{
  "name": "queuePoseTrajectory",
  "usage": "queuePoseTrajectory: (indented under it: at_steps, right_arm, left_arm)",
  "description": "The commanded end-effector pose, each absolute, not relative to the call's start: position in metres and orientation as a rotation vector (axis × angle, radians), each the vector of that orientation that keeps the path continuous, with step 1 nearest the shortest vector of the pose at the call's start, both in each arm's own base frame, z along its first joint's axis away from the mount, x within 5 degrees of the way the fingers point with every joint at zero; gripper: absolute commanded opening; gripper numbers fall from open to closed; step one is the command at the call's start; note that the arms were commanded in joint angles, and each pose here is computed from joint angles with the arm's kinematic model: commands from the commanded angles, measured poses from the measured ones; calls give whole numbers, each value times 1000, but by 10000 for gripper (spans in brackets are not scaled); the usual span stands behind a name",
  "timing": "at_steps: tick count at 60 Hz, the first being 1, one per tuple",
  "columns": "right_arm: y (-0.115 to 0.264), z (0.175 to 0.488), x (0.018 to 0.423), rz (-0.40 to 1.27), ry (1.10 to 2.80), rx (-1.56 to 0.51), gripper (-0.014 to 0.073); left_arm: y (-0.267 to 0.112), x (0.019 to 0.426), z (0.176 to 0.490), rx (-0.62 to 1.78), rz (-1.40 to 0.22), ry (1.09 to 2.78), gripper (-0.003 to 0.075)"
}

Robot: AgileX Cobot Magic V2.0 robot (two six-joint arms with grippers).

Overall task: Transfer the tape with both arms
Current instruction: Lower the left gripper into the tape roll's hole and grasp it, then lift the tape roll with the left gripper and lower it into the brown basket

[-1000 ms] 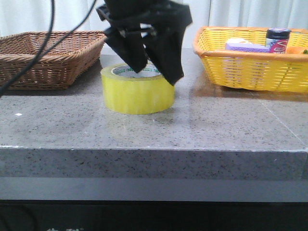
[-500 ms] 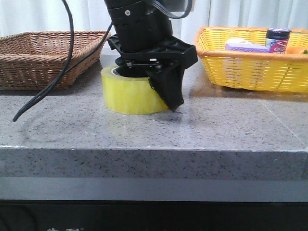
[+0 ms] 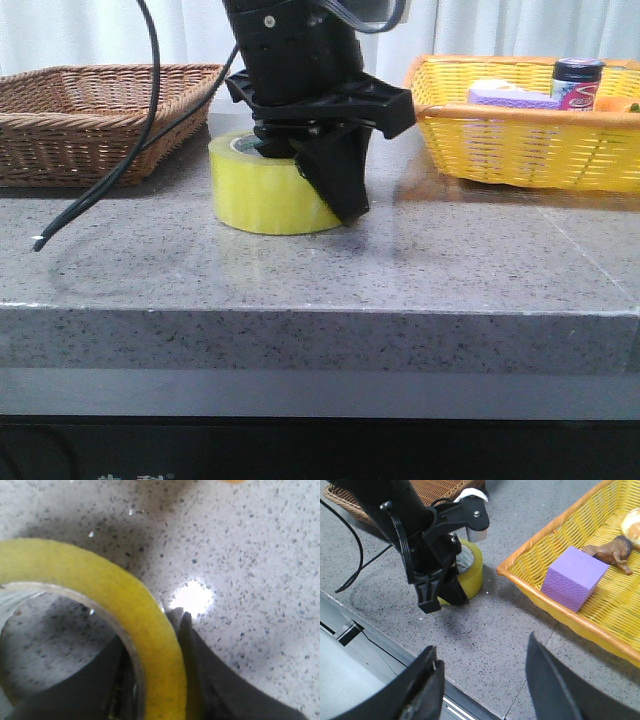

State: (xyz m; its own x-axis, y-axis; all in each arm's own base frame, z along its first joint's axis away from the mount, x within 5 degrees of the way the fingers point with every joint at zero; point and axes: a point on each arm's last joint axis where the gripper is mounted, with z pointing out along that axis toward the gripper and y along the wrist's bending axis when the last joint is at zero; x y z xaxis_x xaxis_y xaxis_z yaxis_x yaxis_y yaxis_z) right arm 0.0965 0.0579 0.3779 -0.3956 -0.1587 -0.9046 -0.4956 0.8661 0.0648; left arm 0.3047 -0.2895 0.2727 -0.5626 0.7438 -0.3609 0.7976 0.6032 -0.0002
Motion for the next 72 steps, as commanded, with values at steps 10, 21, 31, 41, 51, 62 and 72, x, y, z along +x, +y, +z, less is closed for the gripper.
queuePoseTrajectory:
  at_steps: [10, 21, 31, 41, 51, 62, 72]
  right_arm:
    - [58, 392, 97, 414, 1874, -450, 403]
    - [58, 392, 97, 414, 1874, -450, 403]
    - [58, 392, 97, 414, 1874, -450, 403]
    - [58, 392, 97, 414, 1874, -450, 403]
    - [58, 392, 97, 414, 1874, -450, 403]
    - [58, 392, 97, 414, 1874, -450, 403]
    - [58, 392, 97, 414, 1874, -450, 403]
  left_arm:
    - [-278, 311, 357, 1166, -157, 2296, 22]
    - [-259, 324, 389, 1065, -123, 2247, 22]
    - [-236, 338, 407, 971, -106, 2247, 22]
    - [-209, 353, 412, 884, -72, 2283, 22]
    - [-176, 369, 411, 785, -31, 2331, 22]
    - [-134, 385, 409, 660, 17, 2390, 22]
    - [-108, 395, 406, 579, 44, 2419, 22]
